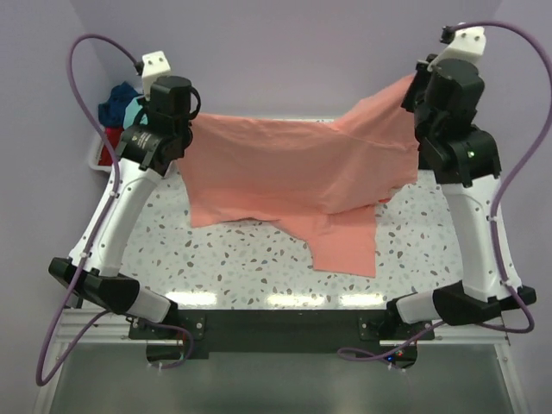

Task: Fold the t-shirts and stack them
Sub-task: Flatten the tshirt out

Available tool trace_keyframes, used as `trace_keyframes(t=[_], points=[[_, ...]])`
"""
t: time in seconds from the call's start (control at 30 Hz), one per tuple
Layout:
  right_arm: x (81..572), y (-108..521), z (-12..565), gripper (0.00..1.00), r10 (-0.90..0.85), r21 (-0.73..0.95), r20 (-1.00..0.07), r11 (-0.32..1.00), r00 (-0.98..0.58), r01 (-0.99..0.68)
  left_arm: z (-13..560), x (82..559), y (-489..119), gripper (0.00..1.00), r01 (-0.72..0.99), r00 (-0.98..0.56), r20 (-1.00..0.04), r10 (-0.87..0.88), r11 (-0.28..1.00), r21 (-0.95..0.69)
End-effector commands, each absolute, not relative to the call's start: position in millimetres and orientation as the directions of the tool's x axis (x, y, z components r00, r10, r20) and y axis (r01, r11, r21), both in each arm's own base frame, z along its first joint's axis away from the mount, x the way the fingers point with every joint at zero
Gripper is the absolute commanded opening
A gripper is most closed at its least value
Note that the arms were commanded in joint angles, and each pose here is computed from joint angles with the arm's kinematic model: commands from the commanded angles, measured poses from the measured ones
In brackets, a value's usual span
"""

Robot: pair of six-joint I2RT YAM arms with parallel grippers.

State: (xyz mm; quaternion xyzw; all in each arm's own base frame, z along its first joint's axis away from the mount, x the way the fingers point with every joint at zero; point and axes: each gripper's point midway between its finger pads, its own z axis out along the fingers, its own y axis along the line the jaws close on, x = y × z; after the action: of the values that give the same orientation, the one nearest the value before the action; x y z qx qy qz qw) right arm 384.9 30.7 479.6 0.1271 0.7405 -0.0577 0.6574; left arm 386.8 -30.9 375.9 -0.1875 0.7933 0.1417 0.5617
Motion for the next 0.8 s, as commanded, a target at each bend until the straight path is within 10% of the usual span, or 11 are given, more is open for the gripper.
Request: trace_keyframes(t=[0.0,0.77], points=[[328,1,565,0.00,0.109,0.142,-0.986,0.947,0.128,0.288,465,399,-28,0.00,-0.421,-0.060,-0.988,-0.146,0.901,-0.107],[168,-18,689,0.00,0.204,0.250,-0.834,0.968,0.512,0.021,604,272,-14,0.00,-0.099,0.325,-0.919,-0.223,0.958,-0.268]])
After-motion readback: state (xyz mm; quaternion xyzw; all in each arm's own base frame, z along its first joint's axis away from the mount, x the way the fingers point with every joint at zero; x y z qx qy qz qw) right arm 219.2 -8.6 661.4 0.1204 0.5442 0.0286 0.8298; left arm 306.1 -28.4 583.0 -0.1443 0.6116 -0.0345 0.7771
